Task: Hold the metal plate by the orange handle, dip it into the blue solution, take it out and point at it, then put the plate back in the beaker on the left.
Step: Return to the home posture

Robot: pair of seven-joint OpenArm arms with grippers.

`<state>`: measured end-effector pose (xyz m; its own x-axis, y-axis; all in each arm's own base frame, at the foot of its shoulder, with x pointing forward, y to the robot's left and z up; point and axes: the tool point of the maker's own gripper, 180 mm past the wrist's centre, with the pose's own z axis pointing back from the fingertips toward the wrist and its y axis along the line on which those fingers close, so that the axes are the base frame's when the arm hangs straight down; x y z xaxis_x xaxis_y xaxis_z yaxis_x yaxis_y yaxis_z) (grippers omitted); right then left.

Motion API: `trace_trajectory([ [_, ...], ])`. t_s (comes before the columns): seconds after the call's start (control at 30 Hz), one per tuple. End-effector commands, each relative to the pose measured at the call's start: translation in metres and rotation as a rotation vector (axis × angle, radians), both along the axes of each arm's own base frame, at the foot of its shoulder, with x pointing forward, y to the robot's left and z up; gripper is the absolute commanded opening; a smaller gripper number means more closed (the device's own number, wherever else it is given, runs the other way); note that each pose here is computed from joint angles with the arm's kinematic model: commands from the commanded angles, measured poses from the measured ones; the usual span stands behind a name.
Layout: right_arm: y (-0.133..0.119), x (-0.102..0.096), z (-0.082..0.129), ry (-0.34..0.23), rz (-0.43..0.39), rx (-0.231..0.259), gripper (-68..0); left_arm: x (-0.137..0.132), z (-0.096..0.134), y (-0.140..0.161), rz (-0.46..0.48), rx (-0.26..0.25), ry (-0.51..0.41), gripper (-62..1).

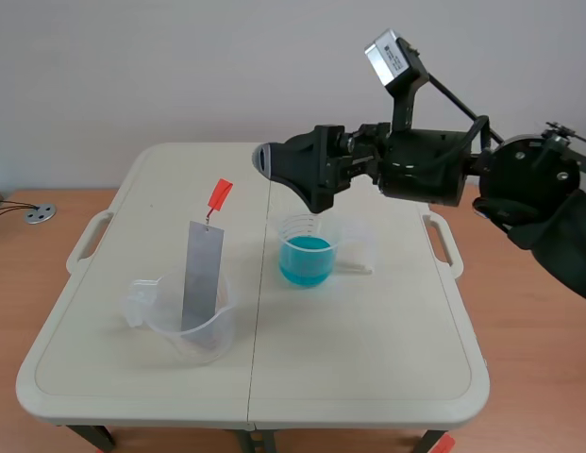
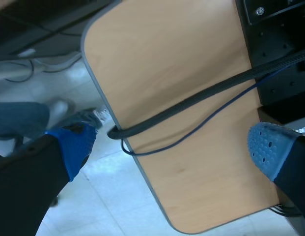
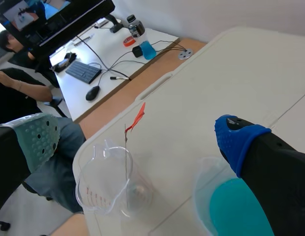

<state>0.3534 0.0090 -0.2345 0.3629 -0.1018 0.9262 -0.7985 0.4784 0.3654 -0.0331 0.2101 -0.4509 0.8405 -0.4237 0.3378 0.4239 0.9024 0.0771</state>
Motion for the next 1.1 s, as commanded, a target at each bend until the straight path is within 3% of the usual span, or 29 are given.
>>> trace_trajectory([
  [0.0, -0.006, -0.001, 0.009, -0.030, -0.026, 0.004, -1.2, 0.005, 0.001, 0.004, 0.001, 0.008, -0.011, 1.4],
  [0.13, -0.023, -0.010, 0.013, -0.101, -0.073, -0.056, -1.2, 0.007, 0.002, 0.003, -0.004, -0.007, -0.022, 1.4],
  [0.33, -0.043, -0.026, 0.010, -0.172, -0.119, -0.158, -1.2, 0.074, 0.027, -0.018, -0.016, -0.102, -0.285, 1.4],
  [0.57, -0.063, -0.042, 0.002, -0.218, -0.162, -0.249, -1.2, 0.168, 0.090, -0.029, -0.033, -0.145, -0.609, 1.4],
  [0.77, -0.081, -0.052, -0.004, -0.246, -0.212, -0.320, -1.2, 0.225, 0.152, -0.045, -0.073, -0.191, -0.837, 1.4],
  [0.93, -0.090, -0.062, -0.004, -0.259, -0.235, -0.355, -1.2, 0.245, 0.206, -0.076, -0.167, -0.251, -0.982, 1.4],
  [1.07, -0.094, -0.072, -0.003, -0.261, -0.246, -0.365, -1.2, 0.241, 0.233, -0.095, -0.195, -0.300, -1.026, 1.4],
])
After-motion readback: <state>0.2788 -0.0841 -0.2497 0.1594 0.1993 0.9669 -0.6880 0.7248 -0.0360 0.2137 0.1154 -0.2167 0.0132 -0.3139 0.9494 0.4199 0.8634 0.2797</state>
